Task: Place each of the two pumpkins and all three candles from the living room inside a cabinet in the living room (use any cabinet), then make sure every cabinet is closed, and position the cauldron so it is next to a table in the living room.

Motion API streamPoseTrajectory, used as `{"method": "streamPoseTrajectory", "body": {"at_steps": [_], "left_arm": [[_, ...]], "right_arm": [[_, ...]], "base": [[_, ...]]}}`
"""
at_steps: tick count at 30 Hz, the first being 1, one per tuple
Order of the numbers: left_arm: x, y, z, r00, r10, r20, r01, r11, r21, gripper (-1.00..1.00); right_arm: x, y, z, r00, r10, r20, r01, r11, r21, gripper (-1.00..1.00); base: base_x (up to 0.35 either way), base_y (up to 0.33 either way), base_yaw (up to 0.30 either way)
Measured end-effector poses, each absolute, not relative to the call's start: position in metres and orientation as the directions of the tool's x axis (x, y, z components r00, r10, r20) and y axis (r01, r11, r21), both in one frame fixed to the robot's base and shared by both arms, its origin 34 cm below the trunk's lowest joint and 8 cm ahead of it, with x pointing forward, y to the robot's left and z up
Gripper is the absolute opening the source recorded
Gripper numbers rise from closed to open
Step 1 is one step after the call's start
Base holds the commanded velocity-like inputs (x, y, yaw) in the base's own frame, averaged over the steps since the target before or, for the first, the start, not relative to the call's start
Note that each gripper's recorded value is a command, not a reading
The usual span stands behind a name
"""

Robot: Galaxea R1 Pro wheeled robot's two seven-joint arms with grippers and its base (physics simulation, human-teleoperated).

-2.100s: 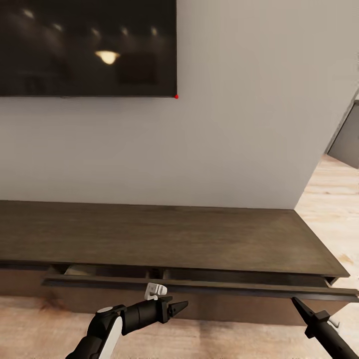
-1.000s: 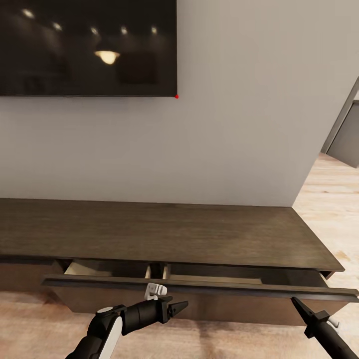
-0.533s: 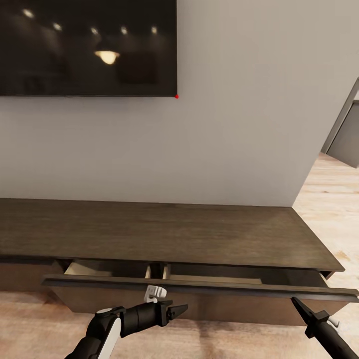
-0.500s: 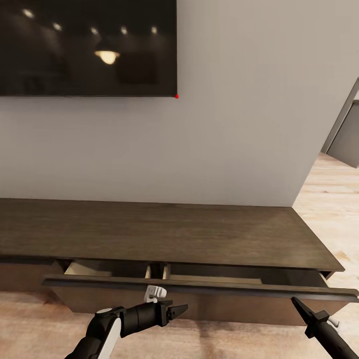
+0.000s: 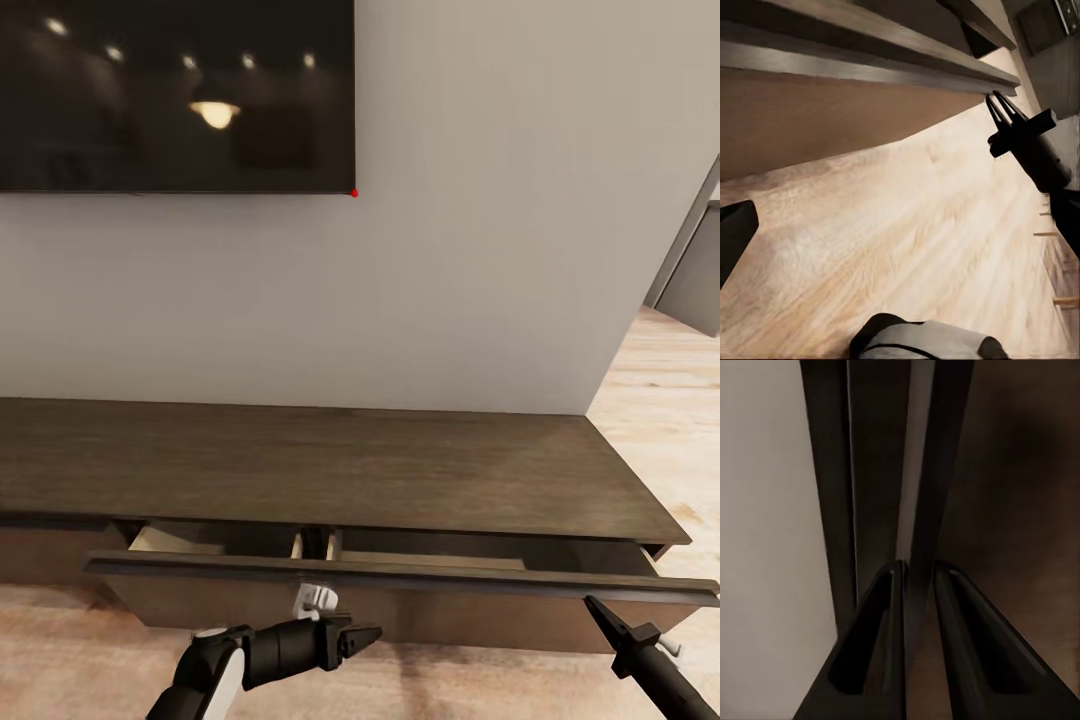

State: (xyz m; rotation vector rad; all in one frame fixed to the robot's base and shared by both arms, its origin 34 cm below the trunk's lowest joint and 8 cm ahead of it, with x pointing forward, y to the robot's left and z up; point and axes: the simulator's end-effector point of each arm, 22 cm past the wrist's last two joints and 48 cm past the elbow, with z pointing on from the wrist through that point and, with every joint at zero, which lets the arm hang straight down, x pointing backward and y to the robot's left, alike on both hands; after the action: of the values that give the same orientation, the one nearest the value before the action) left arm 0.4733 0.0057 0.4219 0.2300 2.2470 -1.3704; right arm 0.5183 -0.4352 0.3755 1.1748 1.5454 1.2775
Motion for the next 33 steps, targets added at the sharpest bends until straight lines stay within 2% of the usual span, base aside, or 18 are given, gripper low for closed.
{"method": "streamPoseTrajectory", "body": {"at_steps": [4,5,6,33], "left_arm": [[0.454,-0.003,0.419,-0.881,-0.087,-0.465,0.382,0.452,-0.807,1.00],[0.410,-0.048,0.448,-0.886,0.017,-0.463,0.451,0.264,-0.853,1.00],[0.396,-0.060,0.450,-0.885,0.059,-0.461,0.462,0.235,-0.856,1.00],[0.386,-0.066,0.452,-0.889,0.083,-0.450,0.457,0.215,-0.863,1.00]], "right_arm": [[0.518,-0.435,0.375,-0.258,0.965,-0.039,0.159,0.083,0.984,-1.00],[0.518,-0.435,0.375,-0.248,0.969,0.005,0.171,0.039,0.985,-1.00],[0.518,-0.435,0.375,-0.247,0.969,0.006,0.171,0.037,0.985,-1.00],[0.518,-0.433,0.375,-0.251,0.968,0.007,0.170,0.037,0.985,-1.00]], "base": [[0.000,0.000,0.000],[0.000,0.000,0.000],[0.000,0.000,0.000],[-0.099,0.000,0.000]]}}
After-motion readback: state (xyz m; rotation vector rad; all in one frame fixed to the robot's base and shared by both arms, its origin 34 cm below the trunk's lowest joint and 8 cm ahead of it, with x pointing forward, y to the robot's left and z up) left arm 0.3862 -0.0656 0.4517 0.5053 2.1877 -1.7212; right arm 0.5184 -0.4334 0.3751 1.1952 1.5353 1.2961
